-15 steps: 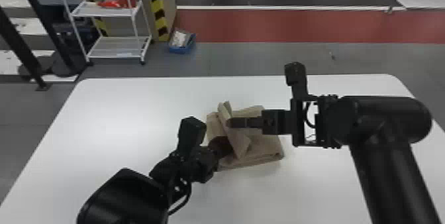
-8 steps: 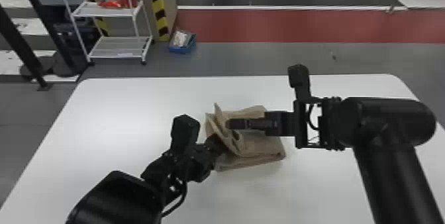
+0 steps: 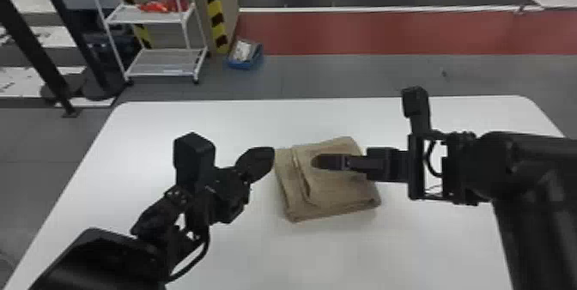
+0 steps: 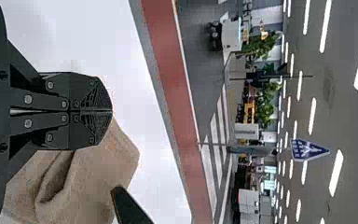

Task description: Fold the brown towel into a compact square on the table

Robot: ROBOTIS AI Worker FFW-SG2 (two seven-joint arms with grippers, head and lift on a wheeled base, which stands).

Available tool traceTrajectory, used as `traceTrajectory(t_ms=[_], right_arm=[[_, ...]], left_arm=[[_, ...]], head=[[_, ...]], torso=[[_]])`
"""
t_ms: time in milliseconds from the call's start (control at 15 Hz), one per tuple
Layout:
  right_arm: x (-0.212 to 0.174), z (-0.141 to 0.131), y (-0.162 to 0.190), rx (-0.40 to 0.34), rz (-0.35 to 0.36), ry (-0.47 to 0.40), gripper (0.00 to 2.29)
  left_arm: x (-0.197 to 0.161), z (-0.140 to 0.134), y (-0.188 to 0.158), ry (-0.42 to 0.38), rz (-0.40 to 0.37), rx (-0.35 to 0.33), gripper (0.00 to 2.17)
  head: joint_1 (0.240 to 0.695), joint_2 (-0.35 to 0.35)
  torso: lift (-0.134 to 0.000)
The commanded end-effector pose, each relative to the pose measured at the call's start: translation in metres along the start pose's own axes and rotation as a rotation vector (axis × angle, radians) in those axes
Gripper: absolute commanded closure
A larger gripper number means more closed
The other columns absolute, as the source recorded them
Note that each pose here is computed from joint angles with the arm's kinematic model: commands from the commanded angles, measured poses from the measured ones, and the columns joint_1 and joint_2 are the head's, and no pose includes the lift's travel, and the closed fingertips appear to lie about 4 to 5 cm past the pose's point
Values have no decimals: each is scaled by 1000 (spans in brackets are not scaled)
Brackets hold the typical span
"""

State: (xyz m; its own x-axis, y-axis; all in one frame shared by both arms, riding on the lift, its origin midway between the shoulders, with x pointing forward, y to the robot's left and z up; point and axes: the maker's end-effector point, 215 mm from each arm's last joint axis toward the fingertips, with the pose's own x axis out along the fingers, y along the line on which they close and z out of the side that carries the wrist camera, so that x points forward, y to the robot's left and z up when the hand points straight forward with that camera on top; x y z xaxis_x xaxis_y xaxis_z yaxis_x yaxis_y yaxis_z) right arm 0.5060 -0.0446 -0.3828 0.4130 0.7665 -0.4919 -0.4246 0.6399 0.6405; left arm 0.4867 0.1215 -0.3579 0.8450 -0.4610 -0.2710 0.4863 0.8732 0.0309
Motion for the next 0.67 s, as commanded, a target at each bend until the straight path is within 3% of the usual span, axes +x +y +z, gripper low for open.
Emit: traceTrajectory(t_ms=[0, 133, 267, 333, 400, 467, 600], right_arm=[[-15, -4, 7, 16, 18, -27, 49], [-25, -18, 17, 46, 74, -51, 66], [-37, -39, 29, 85, 127, -49, 316], [-45, -52, 30, 93, 128, -48, 745], [-54, -63, 29, 91, 109, -57, 1571], [-63, -69, 24, 83, 78, -69, 2037], [-68, -85, 3, 41, -1, -98, 2240]], left_arm=[[-18, 11, 42, -18, 78, 27, 1443], [-23, 16, 68, -45, 122, 32, 1443], [-20, 9, 78, -52, 126, 14, 1443], [-17, 7, 79, -56, 123, 5, 1443], [-15, 6, 79, -66, 122, 1, 1443], [-13, 4, 80, -65, 121, -3, 1443], [-8, 5, 81, -78, 115, -11, 1443]], head=[[695, 83], [695, 108], [695, 136], [695, 156], [695, 162], [695, 163], [695, 155]], torso=[[-124], [-124], [-124], [-124], [-124], [-124], [-124]])
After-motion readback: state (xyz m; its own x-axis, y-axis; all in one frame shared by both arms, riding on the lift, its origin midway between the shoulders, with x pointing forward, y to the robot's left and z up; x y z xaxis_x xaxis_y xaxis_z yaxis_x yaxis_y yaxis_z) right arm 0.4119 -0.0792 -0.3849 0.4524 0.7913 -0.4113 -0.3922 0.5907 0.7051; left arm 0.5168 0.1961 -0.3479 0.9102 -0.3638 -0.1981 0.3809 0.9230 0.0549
